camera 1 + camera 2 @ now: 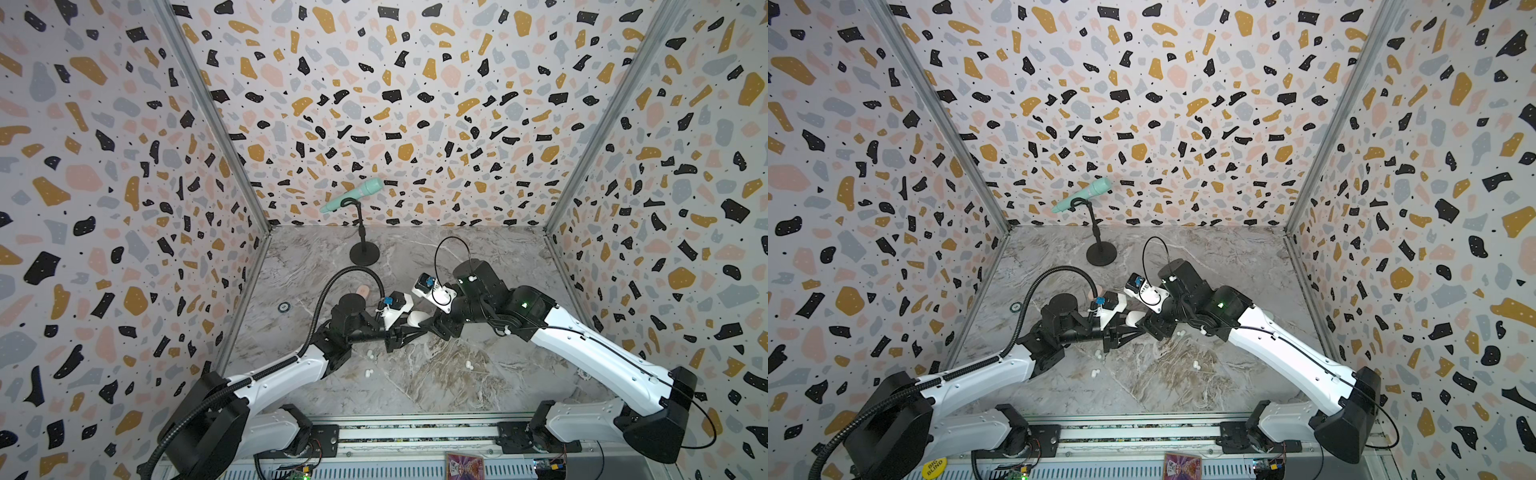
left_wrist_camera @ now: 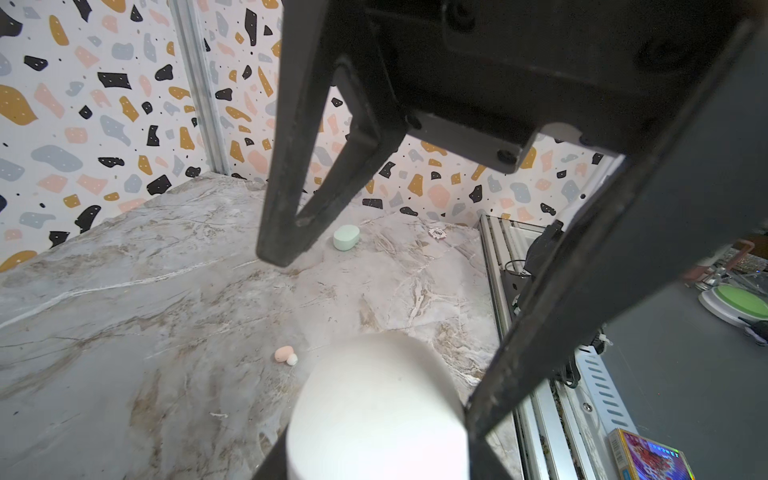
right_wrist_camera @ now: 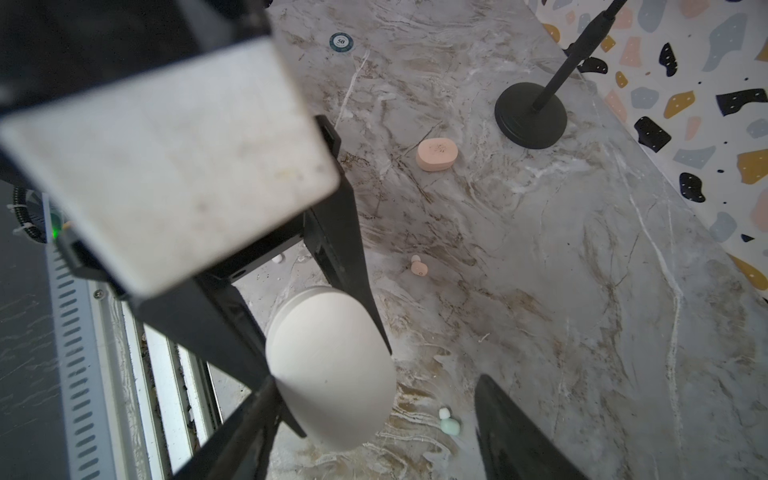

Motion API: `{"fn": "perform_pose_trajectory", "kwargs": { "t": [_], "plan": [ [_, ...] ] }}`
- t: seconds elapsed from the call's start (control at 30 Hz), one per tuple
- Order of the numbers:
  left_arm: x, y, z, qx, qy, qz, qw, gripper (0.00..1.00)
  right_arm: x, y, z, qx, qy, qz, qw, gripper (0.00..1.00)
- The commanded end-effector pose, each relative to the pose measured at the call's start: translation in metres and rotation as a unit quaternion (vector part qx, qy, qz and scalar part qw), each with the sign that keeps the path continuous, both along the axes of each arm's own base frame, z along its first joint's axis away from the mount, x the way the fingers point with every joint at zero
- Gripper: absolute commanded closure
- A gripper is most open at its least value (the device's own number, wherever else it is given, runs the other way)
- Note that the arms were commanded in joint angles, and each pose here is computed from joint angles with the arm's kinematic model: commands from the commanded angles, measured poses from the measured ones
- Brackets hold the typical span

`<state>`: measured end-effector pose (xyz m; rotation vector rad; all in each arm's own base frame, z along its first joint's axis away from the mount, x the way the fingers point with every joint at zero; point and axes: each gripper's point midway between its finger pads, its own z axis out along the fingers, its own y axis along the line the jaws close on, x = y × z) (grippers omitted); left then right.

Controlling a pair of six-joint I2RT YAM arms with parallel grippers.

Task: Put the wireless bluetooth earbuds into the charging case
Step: 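Pull the case body away with the right gripper to swing the lid open, then release the case from the right gripper, leaving it held by the left gripper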

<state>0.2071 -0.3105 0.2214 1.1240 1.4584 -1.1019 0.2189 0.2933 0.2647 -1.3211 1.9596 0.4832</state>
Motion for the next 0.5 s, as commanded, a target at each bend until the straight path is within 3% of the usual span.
{"fn": "perform_pose_trajectory", "kwargs": {
  "t": [0.0,0.3,0.47],
  "plan": [
    [-0.024,-0.004,0.033,-0.041,-0.059,-0.059,0.996,0.85,0.037,-0.016,0.021,0.001,-0.047,-0.08,0.996,0.26],
    [-0.024,-0.004,0.032,-0.04,-0.06,-0.056,0.996,0.85,0.039,-0.017,0.028,0.015,-0.043,-0.087,0.995,0.25],
    [-0.018,-0.003,0.029,-0.04,-0.05,-0.036,0.997,0.85,0.033,-0.019,0.039,0.035,-0.032,-0.085,0.995,0.18]
  ]
}}
